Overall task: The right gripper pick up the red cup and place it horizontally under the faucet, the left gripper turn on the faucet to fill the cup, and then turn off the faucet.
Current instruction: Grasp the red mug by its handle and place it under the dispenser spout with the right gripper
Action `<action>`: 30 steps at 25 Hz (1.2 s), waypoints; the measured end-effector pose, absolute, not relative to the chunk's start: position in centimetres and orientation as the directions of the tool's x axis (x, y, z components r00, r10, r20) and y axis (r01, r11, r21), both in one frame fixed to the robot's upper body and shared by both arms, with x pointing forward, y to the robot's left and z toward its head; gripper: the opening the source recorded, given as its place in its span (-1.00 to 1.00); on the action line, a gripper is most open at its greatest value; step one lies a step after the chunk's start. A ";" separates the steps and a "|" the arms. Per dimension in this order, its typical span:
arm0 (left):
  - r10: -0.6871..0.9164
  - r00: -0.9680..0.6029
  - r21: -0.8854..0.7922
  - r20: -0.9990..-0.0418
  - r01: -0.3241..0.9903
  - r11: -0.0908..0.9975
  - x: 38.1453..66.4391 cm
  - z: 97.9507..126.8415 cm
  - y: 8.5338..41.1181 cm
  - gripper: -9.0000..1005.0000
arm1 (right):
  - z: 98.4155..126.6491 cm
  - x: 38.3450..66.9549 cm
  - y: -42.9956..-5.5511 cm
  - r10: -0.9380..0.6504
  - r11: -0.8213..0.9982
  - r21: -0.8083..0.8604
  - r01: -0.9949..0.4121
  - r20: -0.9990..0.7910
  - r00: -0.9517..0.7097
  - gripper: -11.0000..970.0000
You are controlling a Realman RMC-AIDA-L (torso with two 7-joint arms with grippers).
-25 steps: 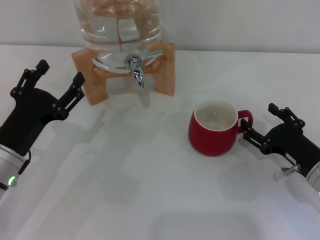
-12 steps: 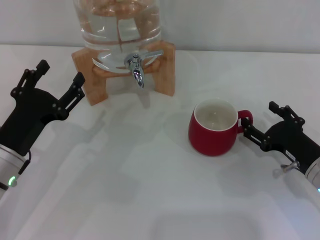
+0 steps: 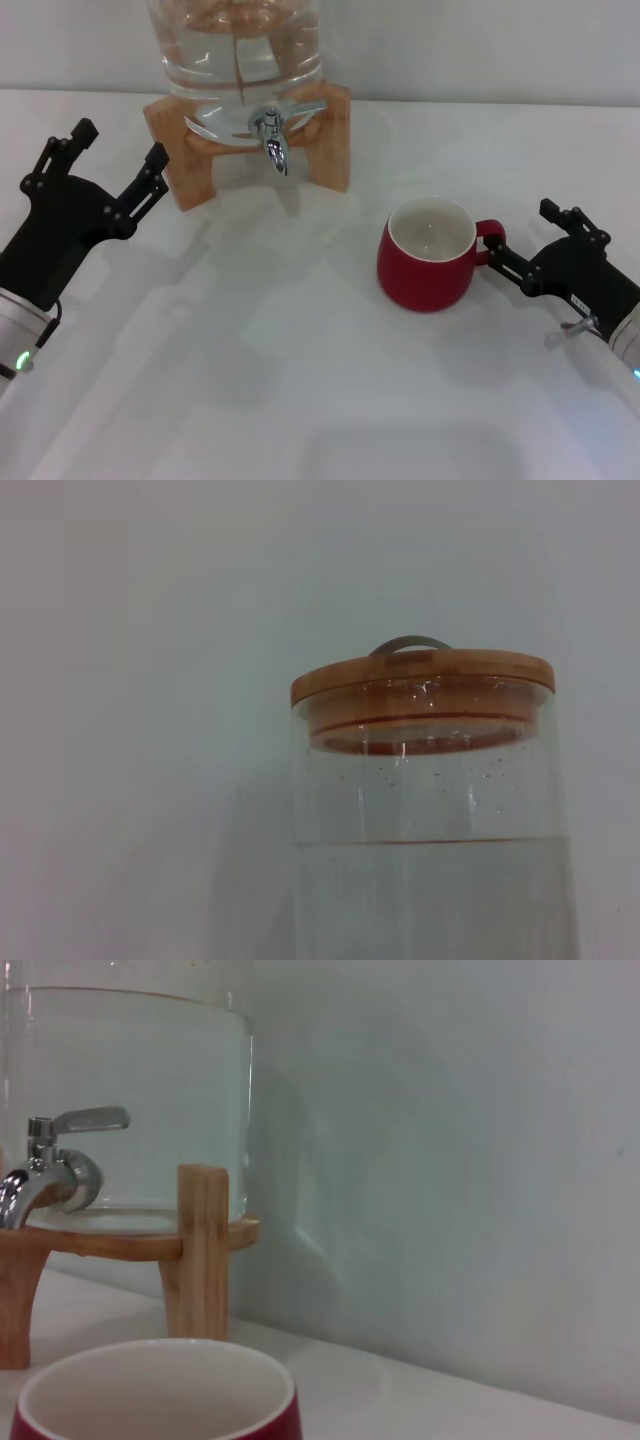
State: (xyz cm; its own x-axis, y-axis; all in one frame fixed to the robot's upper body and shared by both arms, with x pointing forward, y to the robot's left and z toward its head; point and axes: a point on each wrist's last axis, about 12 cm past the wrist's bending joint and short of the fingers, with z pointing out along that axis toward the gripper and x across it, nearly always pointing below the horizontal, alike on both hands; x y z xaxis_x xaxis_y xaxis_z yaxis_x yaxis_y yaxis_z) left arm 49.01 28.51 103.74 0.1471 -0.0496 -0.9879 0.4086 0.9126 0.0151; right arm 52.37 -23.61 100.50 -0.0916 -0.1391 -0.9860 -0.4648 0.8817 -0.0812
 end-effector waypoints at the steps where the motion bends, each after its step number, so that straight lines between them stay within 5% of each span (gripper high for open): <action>1: -0.049 0.147 0.015 -0.988 0.409 0.913 49.0 103.7 28.5 0.74 | 100.5 52.4 -23.6 -0.138 0.882 -0.081 -0.464 -0.986 -0.092 0.73; 30: -0.048 0.145 0.016 -0.988 0.413 0.911 49.3 103.8 28.4 0.74 | 100.7 52.6 -23.7 -0.115 0.895 -0.062 -0.441 -0.989 -0.093 0.73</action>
State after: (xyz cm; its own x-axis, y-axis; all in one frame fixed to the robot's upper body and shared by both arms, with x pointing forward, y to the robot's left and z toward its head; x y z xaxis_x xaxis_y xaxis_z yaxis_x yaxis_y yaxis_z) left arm 49.32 28.37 103.76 0.1451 -0.0485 -0.9882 0.4126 0.9108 0.0159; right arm 52.56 -23.69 100.67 -0.0935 -0.1150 -0.9890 -0.4413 0.8952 -0.0624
